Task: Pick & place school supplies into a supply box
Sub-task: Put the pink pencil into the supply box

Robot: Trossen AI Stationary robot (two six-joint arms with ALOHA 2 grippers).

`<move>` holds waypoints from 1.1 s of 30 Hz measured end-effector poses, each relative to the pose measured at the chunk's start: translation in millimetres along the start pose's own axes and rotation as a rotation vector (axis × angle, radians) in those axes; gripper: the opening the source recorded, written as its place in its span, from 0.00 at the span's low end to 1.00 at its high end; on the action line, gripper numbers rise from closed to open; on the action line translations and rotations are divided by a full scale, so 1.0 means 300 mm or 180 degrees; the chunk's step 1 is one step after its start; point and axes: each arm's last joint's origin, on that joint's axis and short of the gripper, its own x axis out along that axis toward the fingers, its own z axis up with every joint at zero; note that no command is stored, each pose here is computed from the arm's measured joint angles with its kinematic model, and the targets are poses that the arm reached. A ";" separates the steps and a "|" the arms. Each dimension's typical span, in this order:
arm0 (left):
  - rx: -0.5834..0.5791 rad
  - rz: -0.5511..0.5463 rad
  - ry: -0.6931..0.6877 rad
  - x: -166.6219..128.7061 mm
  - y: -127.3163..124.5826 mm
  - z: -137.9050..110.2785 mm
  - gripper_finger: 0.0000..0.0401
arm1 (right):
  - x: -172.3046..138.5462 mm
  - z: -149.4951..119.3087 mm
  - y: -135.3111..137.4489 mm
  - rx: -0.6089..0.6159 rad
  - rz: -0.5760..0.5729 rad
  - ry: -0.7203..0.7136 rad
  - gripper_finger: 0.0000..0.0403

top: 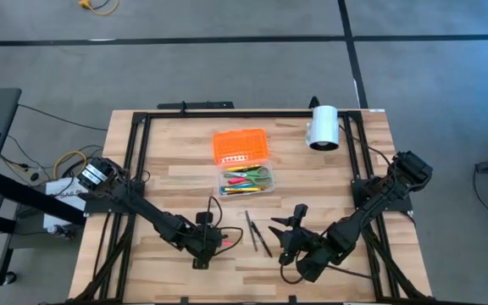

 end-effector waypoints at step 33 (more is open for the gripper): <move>0.0659 -0.0094 -0.1079 -0.143 -0.019 0.091 0.40 | 0.000 0.000 0.002 0.0003 0.0051 0.0014 0.30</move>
